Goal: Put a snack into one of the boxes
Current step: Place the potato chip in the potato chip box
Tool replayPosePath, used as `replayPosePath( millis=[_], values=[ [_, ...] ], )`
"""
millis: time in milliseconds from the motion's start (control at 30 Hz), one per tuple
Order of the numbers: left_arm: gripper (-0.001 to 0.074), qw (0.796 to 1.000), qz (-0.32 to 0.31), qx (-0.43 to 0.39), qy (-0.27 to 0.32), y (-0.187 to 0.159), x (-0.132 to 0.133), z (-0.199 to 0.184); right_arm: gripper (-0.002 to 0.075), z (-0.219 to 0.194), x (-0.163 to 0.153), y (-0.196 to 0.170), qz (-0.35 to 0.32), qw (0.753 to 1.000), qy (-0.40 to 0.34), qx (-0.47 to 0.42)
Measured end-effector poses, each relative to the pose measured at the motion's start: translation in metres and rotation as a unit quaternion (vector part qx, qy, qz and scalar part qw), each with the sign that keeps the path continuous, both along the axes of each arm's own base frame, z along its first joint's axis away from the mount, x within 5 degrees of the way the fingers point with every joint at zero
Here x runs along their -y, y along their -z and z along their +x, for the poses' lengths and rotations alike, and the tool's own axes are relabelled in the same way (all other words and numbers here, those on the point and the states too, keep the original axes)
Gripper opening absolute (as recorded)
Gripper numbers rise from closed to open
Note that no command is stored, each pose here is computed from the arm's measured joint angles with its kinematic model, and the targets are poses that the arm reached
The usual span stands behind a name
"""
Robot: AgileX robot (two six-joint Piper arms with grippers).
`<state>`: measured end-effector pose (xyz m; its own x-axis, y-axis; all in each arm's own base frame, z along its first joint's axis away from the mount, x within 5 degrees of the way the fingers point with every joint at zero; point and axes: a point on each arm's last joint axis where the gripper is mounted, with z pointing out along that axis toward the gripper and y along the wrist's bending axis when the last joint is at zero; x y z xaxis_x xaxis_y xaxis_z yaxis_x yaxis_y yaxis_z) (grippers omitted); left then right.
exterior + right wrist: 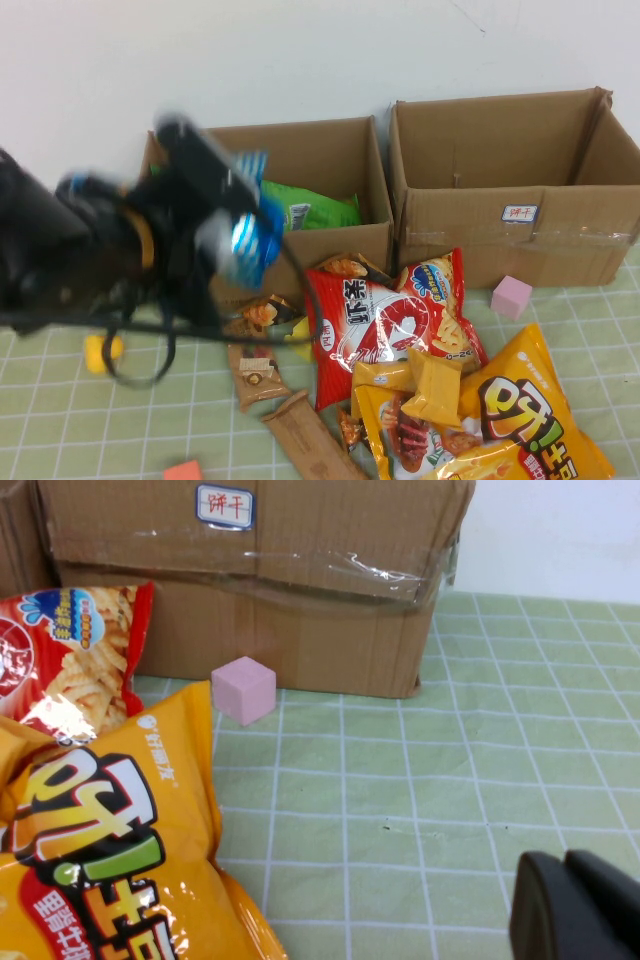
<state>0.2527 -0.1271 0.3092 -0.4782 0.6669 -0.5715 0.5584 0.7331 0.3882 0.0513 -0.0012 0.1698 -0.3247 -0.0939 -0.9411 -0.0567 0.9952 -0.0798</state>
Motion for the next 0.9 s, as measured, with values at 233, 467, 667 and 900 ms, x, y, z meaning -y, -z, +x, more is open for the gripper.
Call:
replayPosePath(
  millis=[233, 467, 667, 900],
  values=[
    [0.0221, 0.992, -0.036, 0.117, 0.042, -0.042, 0.022, 0.032, -0.0002, 0.000, 0.000, 0.000, 0.000, 1.000, 0.000, 0.000],
    [0.0221, 0.989, 0.050, 0.120, 0.067, -0.009, 0.054, 0.097, -0.0002, 0.000, 0.000, 0.000, 0.000, 1.000, 0.000, 0.000],
    [0.0221, 0.987, 0.098, 0.101, 0.079, 0.041, 0.080, 0.152, -0.0002, 0.000, 0.000, 0.000, 0.000, 1.000, 0.000, 0.000],
    [0.0221, 0.989, 0.120, 0.063, 0.063, 0.087, 0.085, 0.192, -0.0002, 0.000, 0.000, 0.000, 0.000, 1.000, 0.000, 0.000]
  ],
)
